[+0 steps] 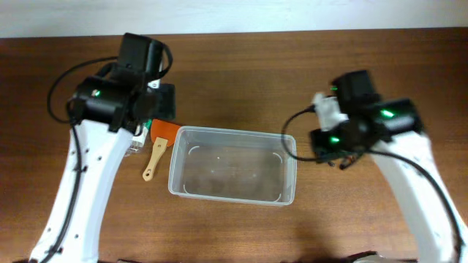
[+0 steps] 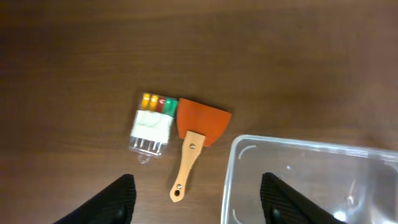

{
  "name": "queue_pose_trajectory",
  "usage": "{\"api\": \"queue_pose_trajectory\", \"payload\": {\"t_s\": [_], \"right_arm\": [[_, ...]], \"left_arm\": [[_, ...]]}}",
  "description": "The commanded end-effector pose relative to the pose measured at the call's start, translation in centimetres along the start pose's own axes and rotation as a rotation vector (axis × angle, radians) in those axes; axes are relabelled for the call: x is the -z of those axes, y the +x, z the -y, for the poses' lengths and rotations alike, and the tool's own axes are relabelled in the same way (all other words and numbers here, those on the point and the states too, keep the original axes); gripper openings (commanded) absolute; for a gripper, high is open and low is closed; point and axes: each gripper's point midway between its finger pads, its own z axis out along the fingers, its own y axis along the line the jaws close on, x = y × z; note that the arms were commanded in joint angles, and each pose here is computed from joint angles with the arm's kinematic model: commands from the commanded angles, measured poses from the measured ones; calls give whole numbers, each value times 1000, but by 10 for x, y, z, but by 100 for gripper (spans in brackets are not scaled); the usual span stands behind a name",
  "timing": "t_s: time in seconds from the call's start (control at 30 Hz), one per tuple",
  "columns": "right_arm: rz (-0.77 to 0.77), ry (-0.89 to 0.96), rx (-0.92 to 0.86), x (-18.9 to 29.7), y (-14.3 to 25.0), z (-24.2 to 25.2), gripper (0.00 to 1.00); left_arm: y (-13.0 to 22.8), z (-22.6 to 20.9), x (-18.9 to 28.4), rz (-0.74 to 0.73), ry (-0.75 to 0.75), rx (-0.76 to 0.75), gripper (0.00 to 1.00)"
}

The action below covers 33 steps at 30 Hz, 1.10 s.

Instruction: Pack container

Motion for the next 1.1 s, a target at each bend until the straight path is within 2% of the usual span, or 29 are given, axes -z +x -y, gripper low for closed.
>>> {"api": "queue_pose_trajectory", "payload": {"t_s": [0.0, 0.27, 0.6, 1.07], "right_arm": [[-40, -43, 106, -21, -11, -25, 4], [-134, -63, 239, -78, -25, -43, 4], [-200, -69, 238, -123, -30, -39, 4], [-78, -34, 245, -130, -62, -35, 7]], "left_arm": [[-3, -24, 2, 8, -59, 102, 71], [1, -63, -2, -11, -117, 277, 80], [4, -89, -4, -17, -156, 339, 83], [5, -85, -5, -23, -137, 339, 83]]}}
